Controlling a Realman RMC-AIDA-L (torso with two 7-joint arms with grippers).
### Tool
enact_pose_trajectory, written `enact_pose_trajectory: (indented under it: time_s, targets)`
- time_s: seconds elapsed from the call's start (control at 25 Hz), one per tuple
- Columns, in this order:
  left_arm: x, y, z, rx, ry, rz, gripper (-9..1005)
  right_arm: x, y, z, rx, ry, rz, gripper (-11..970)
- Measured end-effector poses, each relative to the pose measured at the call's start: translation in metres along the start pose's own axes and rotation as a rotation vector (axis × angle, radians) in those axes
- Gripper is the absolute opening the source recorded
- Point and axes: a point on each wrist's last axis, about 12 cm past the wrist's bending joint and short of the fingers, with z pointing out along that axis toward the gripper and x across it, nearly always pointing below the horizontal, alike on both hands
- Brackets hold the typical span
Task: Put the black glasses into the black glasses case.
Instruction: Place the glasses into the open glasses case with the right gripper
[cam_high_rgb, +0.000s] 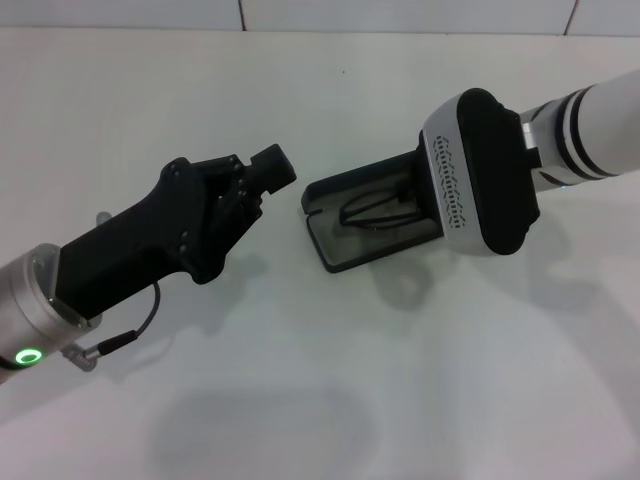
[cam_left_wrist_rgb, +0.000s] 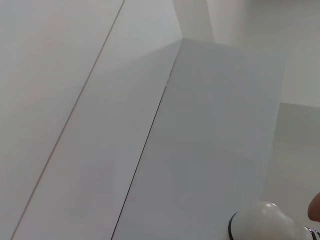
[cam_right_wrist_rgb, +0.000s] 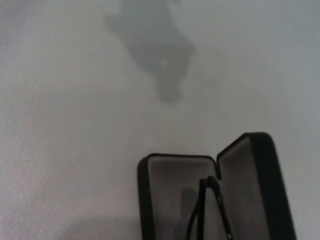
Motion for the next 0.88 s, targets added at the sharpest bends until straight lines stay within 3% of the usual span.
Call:
enact_pose_trajectory:
  time_s: [0.88]
  targets:
    - [0.0017, -0.0024, -0.0012, 0.010, 0.007, -0.005, 13, -0.0001, 0.0040, -0.0047, 0.030, -0.013, 0.024, 193]
